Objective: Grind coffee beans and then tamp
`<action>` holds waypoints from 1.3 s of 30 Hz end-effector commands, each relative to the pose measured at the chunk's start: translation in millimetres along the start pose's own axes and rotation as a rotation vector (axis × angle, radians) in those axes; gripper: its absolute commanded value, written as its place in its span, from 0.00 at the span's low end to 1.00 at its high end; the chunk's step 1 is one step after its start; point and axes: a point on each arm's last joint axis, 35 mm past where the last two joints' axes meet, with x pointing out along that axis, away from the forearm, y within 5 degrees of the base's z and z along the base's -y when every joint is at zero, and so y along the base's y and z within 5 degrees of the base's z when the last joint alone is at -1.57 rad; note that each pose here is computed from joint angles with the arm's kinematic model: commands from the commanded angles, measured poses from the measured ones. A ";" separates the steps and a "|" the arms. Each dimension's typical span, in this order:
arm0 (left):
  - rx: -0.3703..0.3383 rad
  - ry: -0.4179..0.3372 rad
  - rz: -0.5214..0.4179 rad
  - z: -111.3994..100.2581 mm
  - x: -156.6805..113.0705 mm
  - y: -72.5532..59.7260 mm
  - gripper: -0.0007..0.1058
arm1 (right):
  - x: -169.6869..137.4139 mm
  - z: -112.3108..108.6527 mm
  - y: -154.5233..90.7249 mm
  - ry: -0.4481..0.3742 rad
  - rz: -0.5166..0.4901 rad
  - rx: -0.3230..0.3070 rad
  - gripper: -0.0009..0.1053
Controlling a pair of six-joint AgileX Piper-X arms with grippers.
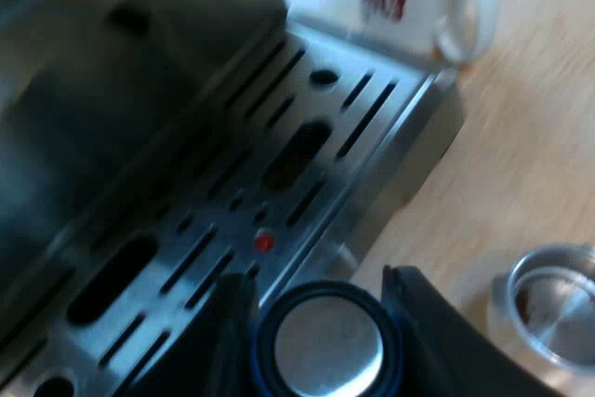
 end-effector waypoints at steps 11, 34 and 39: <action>-0.036 0.091 0.028 -29.9 4.3 0.9 0.15 | -0.5 8.1 -0.6 -0.060 -0.001 -0.009 0.55; -0.153 -0.023 0.061 -89.2 10.5 32.3 0.15 | 32.7 2.8 -9.3 -0.014 -0.013 0.047 0.55; -0.167 0.009 0.057 -96.5 21.0 35.8 0.15 | 39.9 2.7 -5.9 -0.029 -0.011 0.056 0.55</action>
